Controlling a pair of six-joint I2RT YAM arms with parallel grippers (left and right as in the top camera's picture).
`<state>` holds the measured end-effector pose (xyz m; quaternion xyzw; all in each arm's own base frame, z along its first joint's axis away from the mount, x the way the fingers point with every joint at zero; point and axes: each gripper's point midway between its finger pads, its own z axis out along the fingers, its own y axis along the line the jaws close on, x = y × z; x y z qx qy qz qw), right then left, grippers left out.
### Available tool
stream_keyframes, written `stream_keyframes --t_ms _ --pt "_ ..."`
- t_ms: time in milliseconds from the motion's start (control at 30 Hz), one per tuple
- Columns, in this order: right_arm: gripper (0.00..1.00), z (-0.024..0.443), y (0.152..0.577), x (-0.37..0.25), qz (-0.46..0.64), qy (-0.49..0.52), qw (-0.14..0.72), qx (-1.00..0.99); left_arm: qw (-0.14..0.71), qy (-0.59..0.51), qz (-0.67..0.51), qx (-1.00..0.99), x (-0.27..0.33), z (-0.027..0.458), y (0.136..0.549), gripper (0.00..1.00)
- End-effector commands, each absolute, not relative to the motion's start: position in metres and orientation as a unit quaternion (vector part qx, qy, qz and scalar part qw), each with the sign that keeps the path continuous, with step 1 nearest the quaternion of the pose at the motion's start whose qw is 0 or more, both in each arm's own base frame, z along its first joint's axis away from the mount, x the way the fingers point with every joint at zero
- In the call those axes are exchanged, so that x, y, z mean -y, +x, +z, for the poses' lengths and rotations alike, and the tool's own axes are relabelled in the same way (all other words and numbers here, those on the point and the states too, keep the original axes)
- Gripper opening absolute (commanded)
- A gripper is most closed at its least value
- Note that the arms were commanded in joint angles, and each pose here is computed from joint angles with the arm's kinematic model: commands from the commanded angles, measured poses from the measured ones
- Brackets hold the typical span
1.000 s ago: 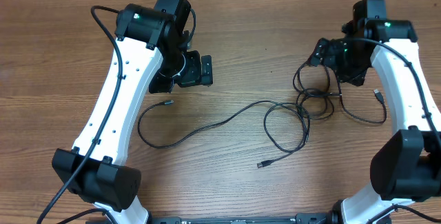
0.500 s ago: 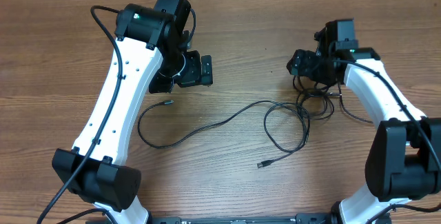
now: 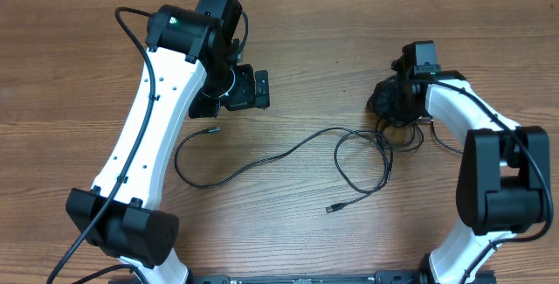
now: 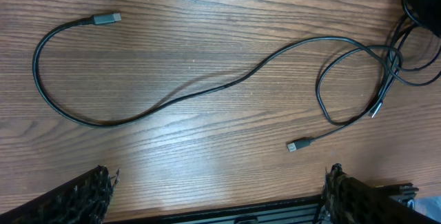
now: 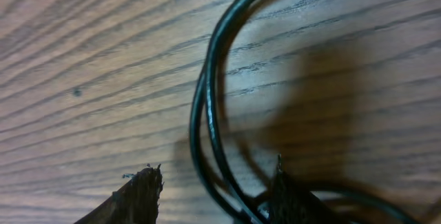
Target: Untangle cables
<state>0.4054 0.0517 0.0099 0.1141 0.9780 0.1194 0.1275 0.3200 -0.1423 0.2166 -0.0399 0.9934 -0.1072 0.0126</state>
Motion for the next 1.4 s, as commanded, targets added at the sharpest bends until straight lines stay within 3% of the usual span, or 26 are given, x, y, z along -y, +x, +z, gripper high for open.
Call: stream_keyframes --t_ms 0,100,367,567,767,1000,1367 --pt "0.48 -0.001 0.404 -0.05 0.114 0.116 0.119 -0.98 0.032 -0.032 -0.118 -0.992 0.142 0.23 0.32 1.0" --pt "0.32 -0.002 0.404 -0.05 0.114 0.116 0.118 -0.98 0.032 -0.032 -0.118 -0.992 0.142 0.23 0.32 1.0" --pt "0.04 0.016 0.414 -0.05 0.116 0.116 0.126 -0.978 0.032 -0.032 -0.118 -0.992 0.142 0.23 0.32 0.99" --pt "0.04 0.087 0.436 -0.052 0.123 0.113 0.155 -0.974 0.032 -0.032 -0.118 -0.992 0.142 0.23 0.32 1.0" --pt "0.04 0.197 0.438 -0.072 0.189 0.092 0.193 -0.958 0.032 -0.032 -0.118 -0.992 0.142 0.23 0.32 1.0" --pt "0.04 0.3 0.397 -0.101 0.283 0.052 0.228 -0.93 0.032 -0.032 -0.118 -0.992 0.142 0.23 0.32 0.99" --pt "0.04 0.368 0.323 -0.108 0.315 0.007 0.276 -0.908 0.042 -0.041 -0.123 -0.991 0.144 0.231 0.326 1.0"
